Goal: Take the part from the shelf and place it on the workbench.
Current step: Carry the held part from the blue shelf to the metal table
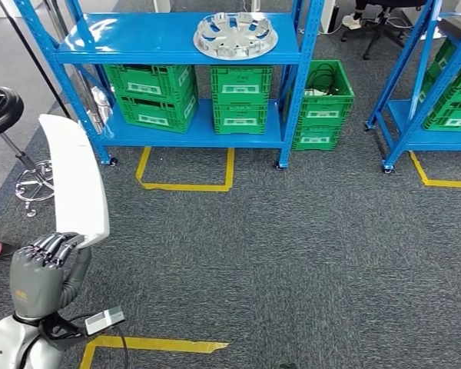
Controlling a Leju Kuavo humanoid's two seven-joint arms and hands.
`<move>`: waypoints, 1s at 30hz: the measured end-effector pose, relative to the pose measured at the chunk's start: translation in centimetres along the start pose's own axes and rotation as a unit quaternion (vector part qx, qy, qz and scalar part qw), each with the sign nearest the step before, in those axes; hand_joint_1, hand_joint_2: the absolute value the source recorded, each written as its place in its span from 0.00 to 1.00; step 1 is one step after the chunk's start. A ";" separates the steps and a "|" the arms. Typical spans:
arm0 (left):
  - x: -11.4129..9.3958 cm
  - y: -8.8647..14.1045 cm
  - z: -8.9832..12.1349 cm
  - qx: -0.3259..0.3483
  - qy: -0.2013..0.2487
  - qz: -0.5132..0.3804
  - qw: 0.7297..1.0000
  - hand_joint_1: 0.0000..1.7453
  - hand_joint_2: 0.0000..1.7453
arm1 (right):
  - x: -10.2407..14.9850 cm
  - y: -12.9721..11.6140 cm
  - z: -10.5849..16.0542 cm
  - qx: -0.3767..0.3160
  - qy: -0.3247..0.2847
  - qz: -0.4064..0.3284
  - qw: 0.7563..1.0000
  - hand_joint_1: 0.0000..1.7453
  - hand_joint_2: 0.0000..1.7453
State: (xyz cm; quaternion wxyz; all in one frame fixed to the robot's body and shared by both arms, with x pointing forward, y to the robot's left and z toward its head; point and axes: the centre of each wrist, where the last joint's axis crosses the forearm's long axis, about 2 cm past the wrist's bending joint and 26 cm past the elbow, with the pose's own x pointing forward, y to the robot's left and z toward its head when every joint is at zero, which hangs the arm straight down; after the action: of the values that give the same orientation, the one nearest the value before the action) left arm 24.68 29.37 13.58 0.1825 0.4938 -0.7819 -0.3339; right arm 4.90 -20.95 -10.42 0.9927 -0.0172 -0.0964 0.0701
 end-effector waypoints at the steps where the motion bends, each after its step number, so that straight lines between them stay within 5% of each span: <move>1: 0.0 0.0 0.0 0.000 0.000 0.000 1.000 1.00 1.00 | 0.0 0.0 0.0 0.000 0.000 0.000 1.000 0.00 0.00; 30: 0.0 0.1 0.5 -0.004 -0.011 0.000 1.000 1.00 1.00 | -0.1 0.0 0.0 0.001 -0.007 0.006 1.000 0.00 0.00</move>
State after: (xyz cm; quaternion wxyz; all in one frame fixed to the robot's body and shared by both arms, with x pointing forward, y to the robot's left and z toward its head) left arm 24.34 29.54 13.27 0.1755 0.4894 -0.7824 -0.3427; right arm 4.83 -20.94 -10.43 0.9916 -0.0166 -0.1033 0.0761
